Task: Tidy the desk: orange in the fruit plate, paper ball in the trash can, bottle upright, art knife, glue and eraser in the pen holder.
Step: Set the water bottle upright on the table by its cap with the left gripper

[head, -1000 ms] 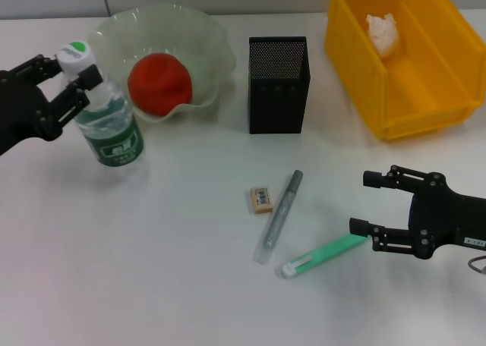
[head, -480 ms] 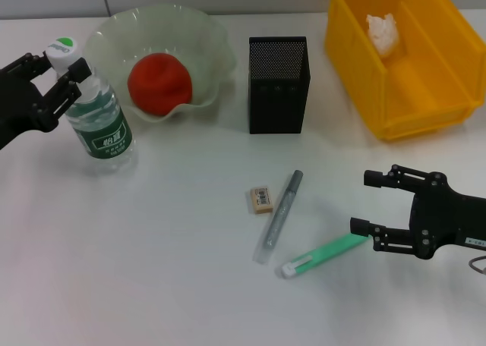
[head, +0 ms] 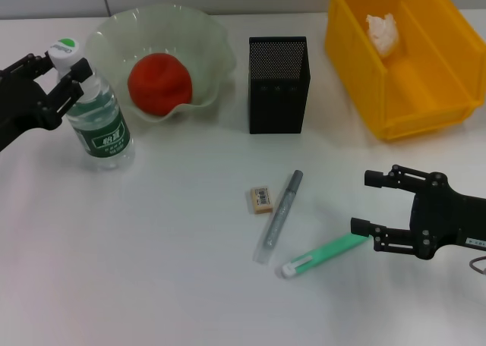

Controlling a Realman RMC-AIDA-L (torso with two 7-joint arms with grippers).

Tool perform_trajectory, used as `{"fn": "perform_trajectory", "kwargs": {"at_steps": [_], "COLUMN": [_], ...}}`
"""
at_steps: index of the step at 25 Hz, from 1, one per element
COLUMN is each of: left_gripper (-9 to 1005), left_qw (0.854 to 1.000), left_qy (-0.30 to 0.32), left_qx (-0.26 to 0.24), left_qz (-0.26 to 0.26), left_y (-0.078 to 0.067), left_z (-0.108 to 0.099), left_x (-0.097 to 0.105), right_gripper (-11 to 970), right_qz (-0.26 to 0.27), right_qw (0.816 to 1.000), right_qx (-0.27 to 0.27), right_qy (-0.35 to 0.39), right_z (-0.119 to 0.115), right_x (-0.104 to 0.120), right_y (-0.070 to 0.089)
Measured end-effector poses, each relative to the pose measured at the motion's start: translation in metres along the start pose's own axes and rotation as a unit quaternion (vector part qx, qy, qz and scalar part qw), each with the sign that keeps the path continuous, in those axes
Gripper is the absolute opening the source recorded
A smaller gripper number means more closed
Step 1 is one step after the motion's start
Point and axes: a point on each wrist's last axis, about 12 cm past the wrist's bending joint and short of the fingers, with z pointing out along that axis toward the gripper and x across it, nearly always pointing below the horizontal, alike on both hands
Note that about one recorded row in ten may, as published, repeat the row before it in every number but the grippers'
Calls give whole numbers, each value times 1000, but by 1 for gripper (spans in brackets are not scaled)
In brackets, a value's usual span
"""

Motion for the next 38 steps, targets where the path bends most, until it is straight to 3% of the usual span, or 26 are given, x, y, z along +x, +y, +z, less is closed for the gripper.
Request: {"fn": "perform_trajectory", "kwargs": {"at_steps": [38], "left_gripper": [429], "left_qw": [1000], "left_qy": [5], "left_qx": [4], "left_qz": [13], "left_y": [-2], "left_z": [2], "left_x": [2], "right_gripper": [783], "right_qz": [1], "right_qw": [1000], "right_qx": [-2], "right_qy": [1], "right_z": [0], "right_x": [0], "right_y": [0]}}
